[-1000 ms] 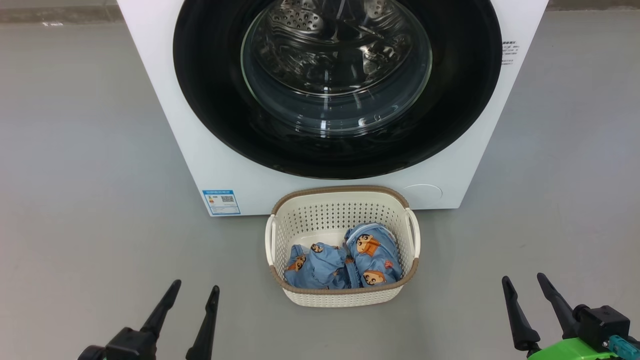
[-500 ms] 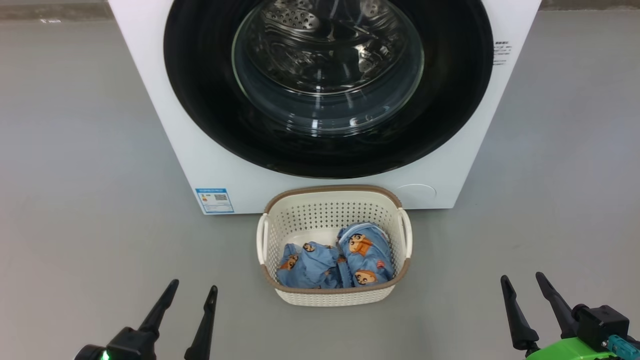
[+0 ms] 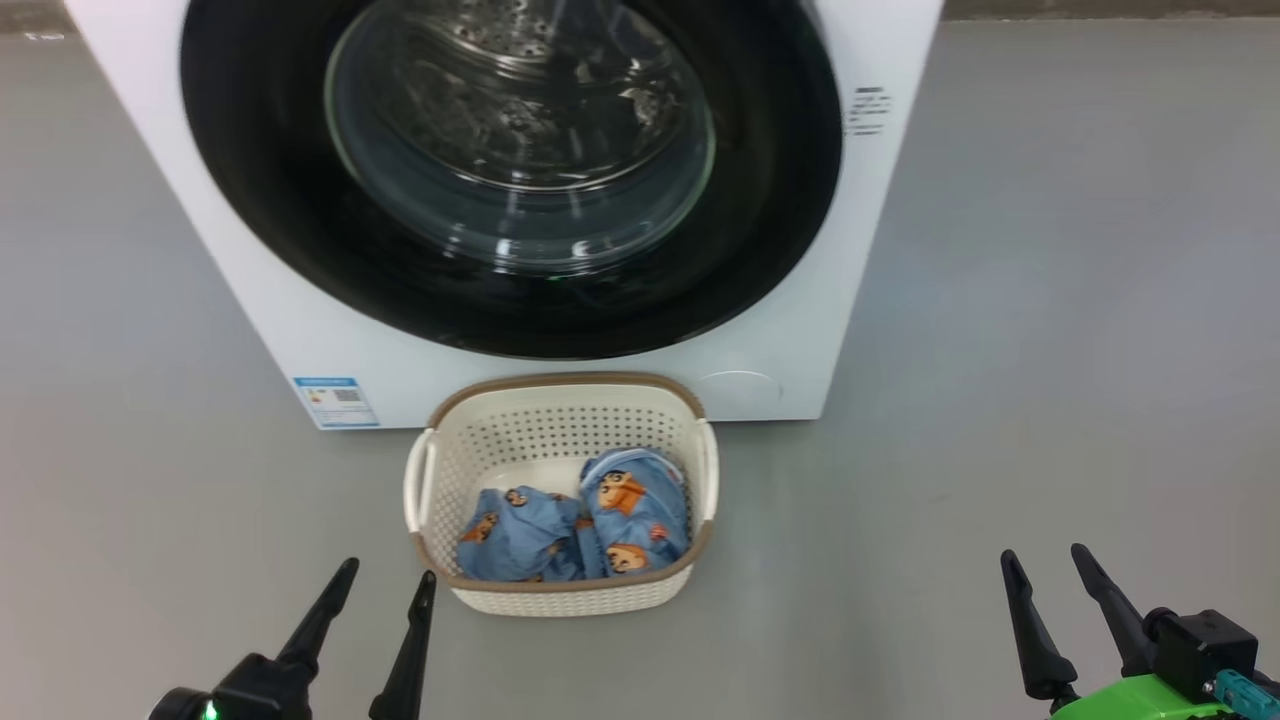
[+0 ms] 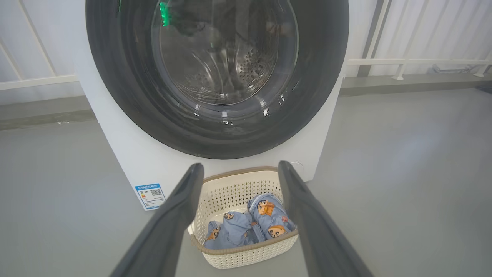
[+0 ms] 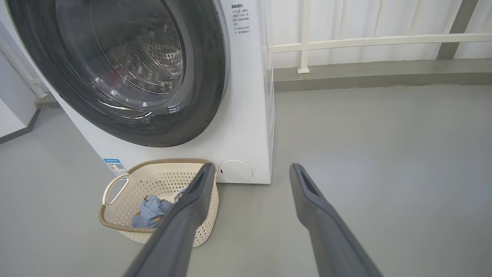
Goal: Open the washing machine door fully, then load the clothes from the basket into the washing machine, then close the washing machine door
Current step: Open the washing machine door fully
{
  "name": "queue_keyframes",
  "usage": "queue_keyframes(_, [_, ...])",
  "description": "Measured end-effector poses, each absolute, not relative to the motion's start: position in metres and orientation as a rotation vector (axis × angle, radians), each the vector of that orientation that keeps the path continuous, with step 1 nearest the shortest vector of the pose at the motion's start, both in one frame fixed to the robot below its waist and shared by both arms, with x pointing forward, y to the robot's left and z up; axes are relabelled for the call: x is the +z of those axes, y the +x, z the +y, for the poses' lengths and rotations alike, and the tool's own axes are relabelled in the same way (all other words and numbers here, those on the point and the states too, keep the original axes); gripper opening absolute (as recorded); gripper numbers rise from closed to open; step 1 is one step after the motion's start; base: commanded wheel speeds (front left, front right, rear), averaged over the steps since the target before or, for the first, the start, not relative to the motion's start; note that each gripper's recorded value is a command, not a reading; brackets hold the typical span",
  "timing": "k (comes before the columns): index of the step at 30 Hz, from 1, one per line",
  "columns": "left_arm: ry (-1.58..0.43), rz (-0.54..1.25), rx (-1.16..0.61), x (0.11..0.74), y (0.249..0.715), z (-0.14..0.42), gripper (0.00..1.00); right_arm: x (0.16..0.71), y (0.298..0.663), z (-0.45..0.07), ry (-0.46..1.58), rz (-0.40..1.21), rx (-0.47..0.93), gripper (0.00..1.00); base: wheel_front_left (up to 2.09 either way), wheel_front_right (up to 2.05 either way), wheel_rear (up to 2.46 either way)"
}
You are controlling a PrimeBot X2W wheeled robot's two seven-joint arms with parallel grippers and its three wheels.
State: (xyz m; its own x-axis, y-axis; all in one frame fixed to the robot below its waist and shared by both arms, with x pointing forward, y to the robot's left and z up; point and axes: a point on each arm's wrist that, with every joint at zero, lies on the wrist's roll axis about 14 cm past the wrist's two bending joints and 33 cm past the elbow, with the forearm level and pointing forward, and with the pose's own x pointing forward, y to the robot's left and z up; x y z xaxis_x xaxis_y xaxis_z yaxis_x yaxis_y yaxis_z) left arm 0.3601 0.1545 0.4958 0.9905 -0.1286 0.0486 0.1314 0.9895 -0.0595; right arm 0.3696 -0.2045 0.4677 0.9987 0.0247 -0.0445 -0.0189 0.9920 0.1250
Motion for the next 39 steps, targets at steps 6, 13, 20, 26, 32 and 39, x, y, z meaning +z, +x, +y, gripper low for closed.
queue_keyframes(6, [-0.091, -0.048, -0.128, 0.497, 0.361, 0.154, 1.0, 0.467, 0.369, -0.206, 0.124, 0.047, 0.018, 1.0, 1.23, 1.23, -2.46])
queue_keyframes(13, [-0.119, -0.048, -0.119, 0.497, 0.362, 0.156, 1.0, 0.467, 0.368, -0.208, 0.12, 0.049, 0.014, 1.0, 0.9, 0.89, -1.8])
queue_keyframes(20, [-0.119, -0.056, -0.121, 0.499, 0.361, 0.156, 1.0, 0.47, 0.368, -0.209, 0.121, 0.04, 0.013, 1.0, 0.35, 0.35, -0.69])
queue_keyframes(26, [-0.135, -0.057, -0.123, 0.5, 0.361, 0.154, 1.0, 0.473, 0.369, -0.206, 0.14, 0.029, 0.014, 0.4, 0.01, 0.01, -0.01])
queue_keyframes(32, [-0.146, -0.046, -0.134, 0.496, 0.363, 0.15, 1.0, 0.505, 0.393, -0.2, 0.221, -0.077, 0.018, 0.0, 0.0, 0.0, 0.0])
queue_keyframes(39, [-0.166, -0.036, -0.144, 0.493, 0.368, 0.144, 1.0, 0.551, 0.431, -0.195, 0.358, -0.216, 0.032, 0.0, 0.0, 0.0, 0.0])
